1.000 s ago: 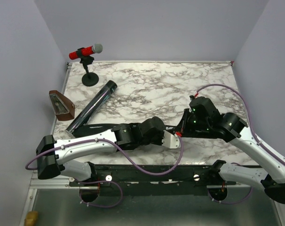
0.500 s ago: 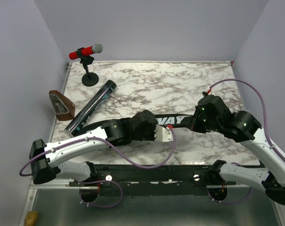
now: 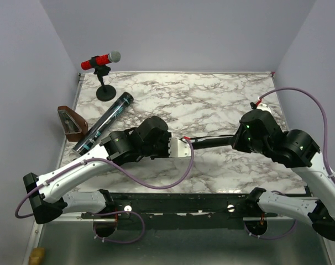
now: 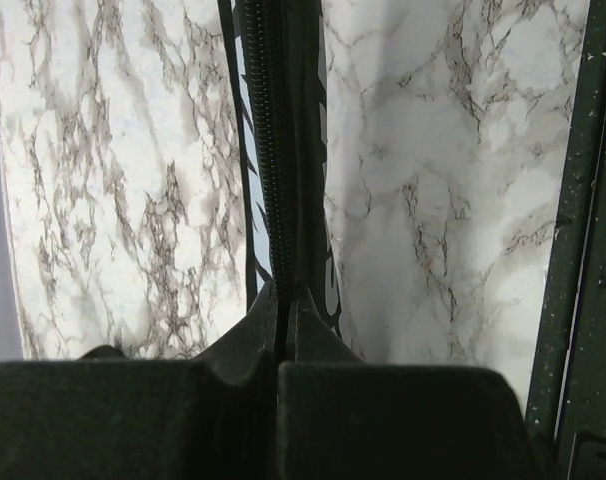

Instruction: Pack up the badminton gear

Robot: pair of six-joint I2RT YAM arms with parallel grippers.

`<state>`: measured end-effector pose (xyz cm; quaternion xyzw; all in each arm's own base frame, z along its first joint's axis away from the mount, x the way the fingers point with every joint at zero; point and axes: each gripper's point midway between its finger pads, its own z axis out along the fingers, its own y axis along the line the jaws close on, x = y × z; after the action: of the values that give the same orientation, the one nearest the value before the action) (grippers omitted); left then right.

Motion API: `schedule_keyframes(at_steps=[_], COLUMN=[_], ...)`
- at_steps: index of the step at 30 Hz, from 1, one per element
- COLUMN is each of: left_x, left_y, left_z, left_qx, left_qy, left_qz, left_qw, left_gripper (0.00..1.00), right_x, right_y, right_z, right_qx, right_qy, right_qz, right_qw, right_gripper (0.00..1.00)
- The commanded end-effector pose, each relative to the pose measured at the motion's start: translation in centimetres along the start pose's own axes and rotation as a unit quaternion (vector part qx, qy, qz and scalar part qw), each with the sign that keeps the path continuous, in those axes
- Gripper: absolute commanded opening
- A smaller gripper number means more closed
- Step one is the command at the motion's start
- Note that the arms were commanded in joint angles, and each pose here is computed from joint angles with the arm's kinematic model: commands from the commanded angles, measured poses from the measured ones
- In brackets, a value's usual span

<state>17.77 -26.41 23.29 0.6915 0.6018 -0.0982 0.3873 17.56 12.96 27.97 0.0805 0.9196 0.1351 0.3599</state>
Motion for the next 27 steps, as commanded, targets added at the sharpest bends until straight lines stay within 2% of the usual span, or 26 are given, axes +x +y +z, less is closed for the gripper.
schedule_keyframes(at_steps=[1, 12, 24, 27], left_x=[-0.6, -1.8, -3.2, -3.8], left_y=[-0.5, -0.4, 0.2, 0.4], left_z=[-3.2, -4.8, -6.5, -6.4], left_qx=[0.018, 0.016, 0.007, 0.01], left_qy=[-0.019, -0.047, -0.068, -0.072], left_qz=[0.009, 0.004, -0.001, -0.002], left_qw=[1.0, 0.999, 0.998, 0.997], left_gripper=[0.0, 0.0, 0.0, 0.0], right_x=[-1.9, -3.5, -1.1, -0.7], right_y=[-2.2, -5.1, -7.4, -7.0], right_z=[-0.8, -2.4, 0.6, 1.4], right_qx=[0.055, 0.116, 0.187, 0.179], right_qy=[-0.042, -0.085, -0.065, -0.058], right_qz=[-0.013, -0.014, -0.029, -0.029], right_qw=[0.998, 0.99, 0.98, 0.982], right_gripper=[0.01, 0.0, 0.0, 0.01])
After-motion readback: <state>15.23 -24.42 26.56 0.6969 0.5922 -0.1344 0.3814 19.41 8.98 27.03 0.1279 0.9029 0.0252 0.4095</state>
